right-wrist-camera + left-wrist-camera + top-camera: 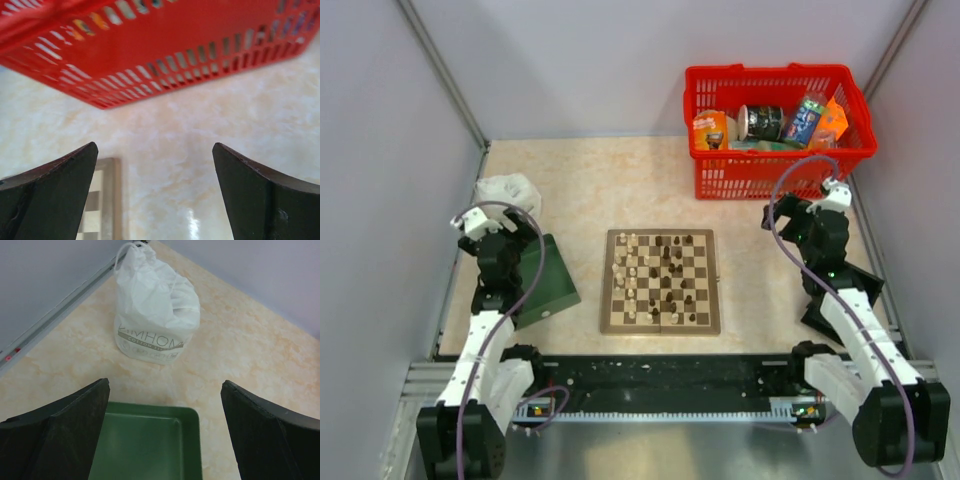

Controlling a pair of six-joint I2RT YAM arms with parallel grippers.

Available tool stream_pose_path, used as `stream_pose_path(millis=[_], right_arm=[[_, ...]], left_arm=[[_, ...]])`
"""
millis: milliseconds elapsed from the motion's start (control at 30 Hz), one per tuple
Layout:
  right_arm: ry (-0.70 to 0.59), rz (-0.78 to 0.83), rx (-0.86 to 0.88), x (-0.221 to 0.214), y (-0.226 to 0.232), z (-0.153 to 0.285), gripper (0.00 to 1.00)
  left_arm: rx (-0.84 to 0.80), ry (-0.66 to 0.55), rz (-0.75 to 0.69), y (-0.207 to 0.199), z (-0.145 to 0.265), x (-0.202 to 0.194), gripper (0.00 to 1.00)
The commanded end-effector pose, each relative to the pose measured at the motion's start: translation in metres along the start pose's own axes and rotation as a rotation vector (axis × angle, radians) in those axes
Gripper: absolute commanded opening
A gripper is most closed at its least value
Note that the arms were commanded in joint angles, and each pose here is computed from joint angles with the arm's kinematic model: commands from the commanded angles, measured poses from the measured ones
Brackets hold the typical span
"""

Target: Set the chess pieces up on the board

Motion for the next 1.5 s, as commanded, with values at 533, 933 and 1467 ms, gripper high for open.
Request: stream_pose_path(millis=[533, 933, 1467], right_arm=[[0.263, 0.049, 0.088, 0.0, 0.048, -0.002, 0.99], [0.322, 0.149, 0.223, -0.011, 0.115, 0.002, 0.99], [0.406, 0.236, 0.365, -0.051, 0.157, 0.002, 0.99]], left_arm=[[-0.082, 0.277, 0.066, -0.042, 0.018, 0.021, 0.99], [-0.172, 0.378, -0.103, -0.052, 0.032, 0.027, 0.99], [-0.105, 0.356, -0.154, -0.037, 0.028, 0.028, 0.99]])
Point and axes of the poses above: each gripper's point midway between its finger pads, its own z axis back along the fingers, its own y axis along the line the jaws close on, x = y × z, the point moved 1 cm from there along z, back along the fingers, and after that the axes turned 3 degrees about z, right-handed, at the moved point
